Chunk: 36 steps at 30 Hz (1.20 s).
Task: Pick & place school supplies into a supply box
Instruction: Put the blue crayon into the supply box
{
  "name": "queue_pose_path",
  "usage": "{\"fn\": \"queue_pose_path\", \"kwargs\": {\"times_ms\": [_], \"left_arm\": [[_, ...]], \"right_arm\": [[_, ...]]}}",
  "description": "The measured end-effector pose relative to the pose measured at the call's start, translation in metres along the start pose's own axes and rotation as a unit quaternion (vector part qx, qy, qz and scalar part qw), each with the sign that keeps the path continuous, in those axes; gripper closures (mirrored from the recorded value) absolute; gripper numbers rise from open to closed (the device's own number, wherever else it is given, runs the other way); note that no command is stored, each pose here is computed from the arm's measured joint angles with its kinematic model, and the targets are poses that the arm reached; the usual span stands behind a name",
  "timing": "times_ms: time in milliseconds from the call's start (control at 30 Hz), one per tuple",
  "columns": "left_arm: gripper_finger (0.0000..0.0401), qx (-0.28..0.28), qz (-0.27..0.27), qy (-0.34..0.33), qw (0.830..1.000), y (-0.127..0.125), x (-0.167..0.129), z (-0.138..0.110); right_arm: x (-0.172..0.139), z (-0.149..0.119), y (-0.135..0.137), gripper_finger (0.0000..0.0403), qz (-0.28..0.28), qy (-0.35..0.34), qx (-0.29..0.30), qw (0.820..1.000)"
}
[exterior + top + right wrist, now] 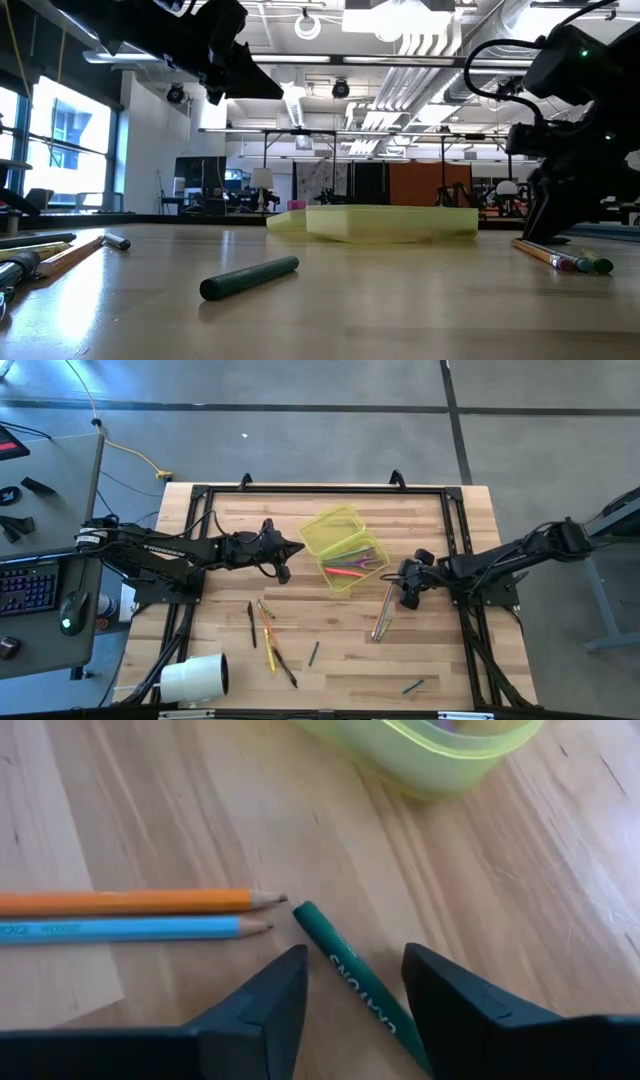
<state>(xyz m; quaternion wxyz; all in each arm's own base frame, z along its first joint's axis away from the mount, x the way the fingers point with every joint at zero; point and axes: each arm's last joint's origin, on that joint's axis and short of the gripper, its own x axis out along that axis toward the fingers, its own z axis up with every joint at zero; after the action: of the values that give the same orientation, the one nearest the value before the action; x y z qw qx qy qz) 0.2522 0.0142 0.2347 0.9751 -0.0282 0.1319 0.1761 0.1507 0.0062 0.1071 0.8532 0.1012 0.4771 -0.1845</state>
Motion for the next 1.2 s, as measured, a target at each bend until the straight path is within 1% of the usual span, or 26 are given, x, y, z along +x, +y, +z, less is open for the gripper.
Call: {"fn": "queue_pose_path", "kwargs": {"times_ms": [67,167,267,367,433,533,633,667,767,833,900,967,1033,1100,1200], "left_arm": [[0.0355,0.000,0.000,0.001,1.000,0.000,0.000,0.000],[0.0355,0.005,0.001,0.014,1.000,0.000,0.000,-0.003],[0.0355,0.009,0.002,0.029,1.000,0.001,0.000,-0.006],[0.0355,0.013,0.003,0.039,0.999,0.001,0.000,-0.008],[0.0355,0.014,0.004,0.043,0.999,0.001,0.000,-0.009],[0.0355,0.014,0.003,0.043,0.999,0.001,0.000,-0.009],[0.0355,0.014,0.003,0.043,0.999,0.001,0.000,-0.009],[0.0355,0.014,0.003,0.043,0.999,0.001,0.000,-0.009],[0.0355,0.014,0.003,0.042,0.999,0.001,0.000,-0.008],[0.0355,0.014,0.004,0.042,0.999,0.001,0.000,-0.008],[0.0355,0.013,0.004,0.039,0.999,0.001,0.000,-0.008],[0.0355,0.012,0.003,0.036,0.999,0.001,0.000,-0.007],[0.0355,0.012,0.004,0.035,0.999,0.001,0.000,-0.007],[0.0355,0.012,0.004,0.036,0.999,0.001,0.000,-0.007],[0.0355,0.012,0.003,0.036,0.999,0.001,0.000,-0.007]], "right_arm": [[0.002,-0.001,0.001,0.0257,-0.002,0.004,-0.007,1.000],[0.003,-0.002,0.002,0.0285,-0.007,0.005,-0.014,1.000],[0.003,-0.002,0.003,0.0326,-0.002,0.004,-0.013,1.000],[0.004,0.000,0.004,0.0375,0.011,-0.005,0.007,1.000],[0.004,0.003,0.006,0.0394,0.025,-0.021,0.019,0.999],[0.003,0.010,0.010,0.0386,0.049,-0.048,0.022,0.997],[-0.005,0.028,0.017,0.0386,0.075,-0.081,-0.007,0.994],[-0.009,0.038,0.020,0.0392,0.075,-0.105,-0.011,0.992],[-0.023,0.067,0.027,0.0397,0.046,-0.175,-0.028,0.983],[-0.036,0.088,0.033,0.0392,0.042,-0.219,-0.060,0.973],[-0.043,0.105,0.038,0.0389,0.030,-0.241,-0.092,0.966],[-0.040,0.117,0.041,0.0390,0.018,-0.240,-0.115,0.964],[-0.030,0.127,0.043,0.0395,0.013,-0.224,-0.128,0.966],[-0.015,0.135,0.045,0.0399,0.011,-0.201,-0.132,0.971],[0.016,0.137,0.044,0.0398,-0.007,-0.150,-0.138,0.979]]}}
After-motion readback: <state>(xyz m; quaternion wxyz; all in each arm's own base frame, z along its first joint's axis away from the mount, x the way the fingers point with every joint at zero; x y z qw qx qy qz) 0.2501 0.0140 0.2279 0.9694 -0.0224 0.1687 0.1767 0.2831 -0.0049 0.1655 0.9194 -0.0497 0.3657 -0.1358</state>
